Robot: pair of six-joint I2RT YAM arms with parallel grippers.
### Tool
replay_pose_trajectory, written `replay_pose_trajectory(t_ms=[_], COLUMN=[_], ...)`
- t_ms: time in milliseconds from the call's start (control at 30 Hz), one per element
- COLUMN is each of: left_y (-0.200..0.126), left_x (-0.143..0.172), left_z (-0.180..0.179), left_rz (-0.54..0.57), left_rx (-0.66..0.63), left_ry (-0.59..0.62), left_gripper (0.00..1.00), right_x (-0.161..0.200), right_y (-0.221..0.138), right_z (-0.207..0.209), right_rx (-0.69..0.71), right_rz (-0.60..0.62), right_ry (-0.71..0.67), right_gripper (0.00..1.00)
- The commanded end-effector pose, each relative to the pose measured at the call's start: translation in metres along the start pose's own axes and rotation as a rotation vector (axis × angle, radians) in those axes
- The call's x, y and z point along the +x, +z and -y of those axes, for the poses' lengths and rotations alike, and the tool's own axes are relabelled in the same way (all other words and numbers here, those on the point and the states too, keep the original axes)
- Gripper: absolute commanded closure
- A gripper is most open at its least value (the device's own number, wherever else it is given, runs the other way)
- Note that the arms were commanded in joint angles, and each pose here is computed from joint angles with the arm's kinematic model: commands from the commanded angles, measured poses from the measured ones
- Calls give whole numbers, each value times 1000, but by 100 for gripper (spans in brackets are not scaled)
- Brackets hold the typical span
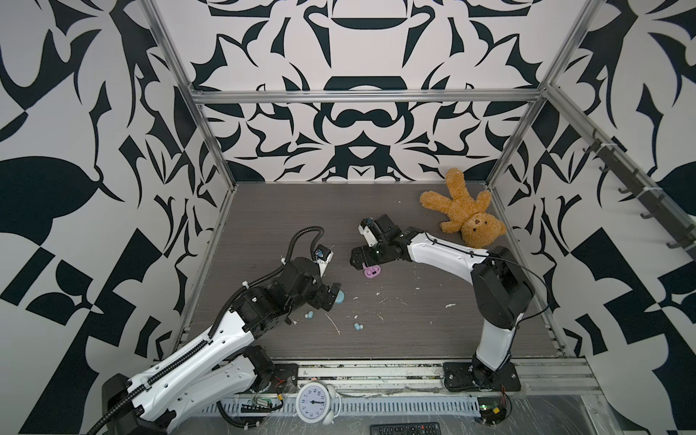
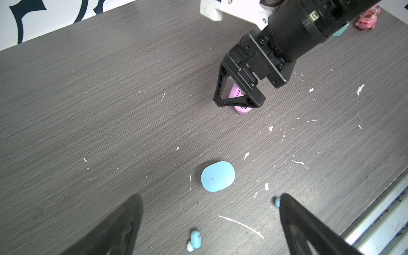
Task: Insert wireless bluetooth earbuds into charging case
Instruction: Close the charging case at the center of the table.
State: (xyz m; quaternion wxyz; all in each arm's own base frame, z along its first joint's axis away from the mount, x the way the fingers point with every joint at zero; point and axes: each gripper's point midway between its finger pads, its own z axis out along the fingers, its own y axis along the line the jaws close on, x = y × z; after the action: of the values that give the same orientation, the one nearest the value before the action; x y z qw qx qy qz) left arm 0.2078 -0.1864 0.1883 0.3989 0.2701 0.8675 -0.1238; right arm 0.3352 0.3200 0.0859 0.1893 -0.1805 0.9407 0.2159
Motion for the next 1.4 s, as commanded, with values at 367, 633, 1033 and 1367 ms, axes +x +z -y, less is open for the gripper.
replay_pose_trajectory(t_ms=[367,633,1033,1367], left_y=[1,2,4,5], left_x=[5,5,5,5], left_z=[-1,-2,-1,0], left_rz=[-15,-18,-23,-25], left_rx=[-5,-6,-6,-2], left_ry=[4,6,10,10], left_gripper=[1,1,1,1], right_x=[-32,-31,-23,-9], right_y=[-30,-11,-4,-11], right_z=[-7,-13,-11,-6], right_rx=[6,-31,-37,-35], right_rz=[124,63,36,43], right_ry=[-6,51,79,111], right_gripper=[2,7,11,13])
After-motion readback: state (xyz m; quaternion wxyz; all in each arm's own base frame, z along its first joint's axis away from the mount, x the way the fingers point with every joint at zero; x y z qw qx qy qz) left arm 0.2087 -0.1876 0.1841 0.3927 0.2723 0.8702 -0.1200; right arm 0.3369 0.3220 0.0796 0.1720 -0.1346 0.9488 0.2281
